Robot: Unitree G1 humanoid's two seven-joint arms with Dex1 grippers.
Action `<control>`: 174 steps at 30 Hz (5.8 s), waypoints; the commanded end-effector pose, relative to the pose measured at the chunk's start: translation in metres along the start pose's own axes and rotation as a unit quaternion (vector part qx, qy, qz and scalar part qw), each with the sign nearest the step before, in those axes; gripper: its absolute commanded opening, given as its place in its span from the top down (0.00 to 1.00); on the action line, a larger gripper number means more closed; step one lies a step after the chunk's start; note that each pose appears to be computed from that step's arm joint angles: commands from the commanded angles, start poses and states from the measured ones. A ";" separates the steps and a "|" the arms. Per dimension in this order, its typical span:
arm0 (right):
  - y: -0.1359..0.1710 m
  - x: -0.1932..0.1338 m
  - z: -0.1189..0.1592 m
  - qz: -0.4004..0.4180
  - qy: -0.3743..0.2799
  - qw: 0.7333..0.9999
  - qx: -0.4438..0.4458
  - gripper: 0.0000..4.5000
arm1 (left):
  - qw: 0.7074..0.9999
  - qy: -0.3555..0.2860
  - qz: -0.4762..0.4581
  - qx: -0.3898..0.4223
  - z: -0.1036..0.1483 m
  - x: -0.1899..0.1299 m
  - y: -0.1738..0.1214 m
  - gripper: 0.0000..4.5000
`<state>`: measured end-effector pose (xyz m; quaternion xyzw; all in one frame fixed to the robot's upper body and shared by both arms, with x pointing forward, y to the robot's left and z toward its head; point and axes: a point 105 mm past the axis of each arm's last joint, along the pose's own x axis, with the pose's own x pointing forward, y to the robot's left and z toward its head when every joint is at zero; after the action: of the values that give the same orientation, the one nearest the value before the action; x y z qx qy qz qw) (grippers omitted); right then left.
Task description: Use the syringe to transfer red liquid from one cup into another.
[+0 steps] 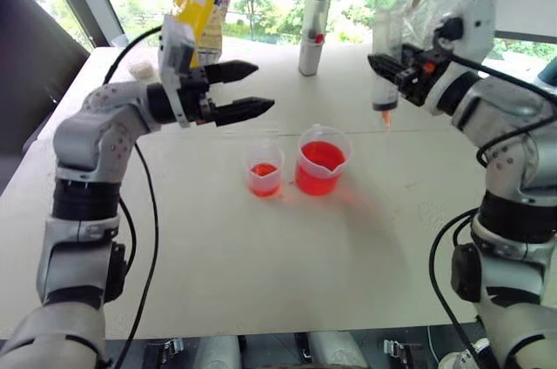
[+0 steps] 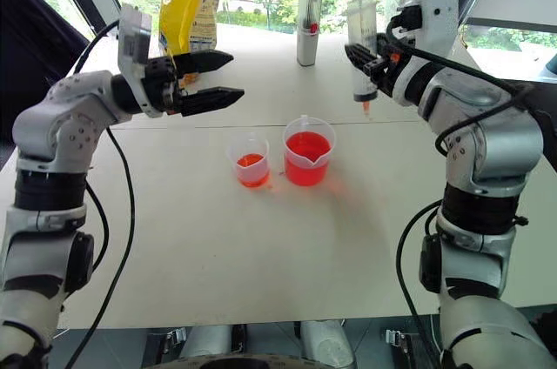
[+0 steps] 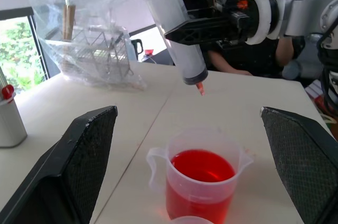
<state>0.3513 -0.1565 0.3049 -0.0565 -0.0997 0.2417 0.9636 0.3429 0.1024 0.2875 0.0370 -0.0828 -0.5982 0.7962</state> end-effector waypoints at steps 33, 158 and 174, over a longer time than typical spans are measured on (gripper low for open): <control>0.075 -0.002 -0.082 0.031 -0.084 0.996 -0.010 0.70 | 0.996 -0.020 -0.089 0.016 0.007 0.075 0.000 0.00; 0.157 0.031 -0.046 0.233 -0.143 0.960 0.058 0.70 | 0.987 -0.112 0.115 -0.016 0.078 -0.052 0.025 0.02; 0.151 0.033 -0.069 0.218 -0.119 0.968 0.045 0.70 | 0.996 -0.059 0.042 -0.045 0.050 -0.021 -0.003 0.02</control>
<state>0.3303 -0.0131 0.2062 -0.0040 -0.1574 0.4543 0.8768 0.3303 0.1251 0.3325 -0.0636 -0.0964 -0.5671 0.8155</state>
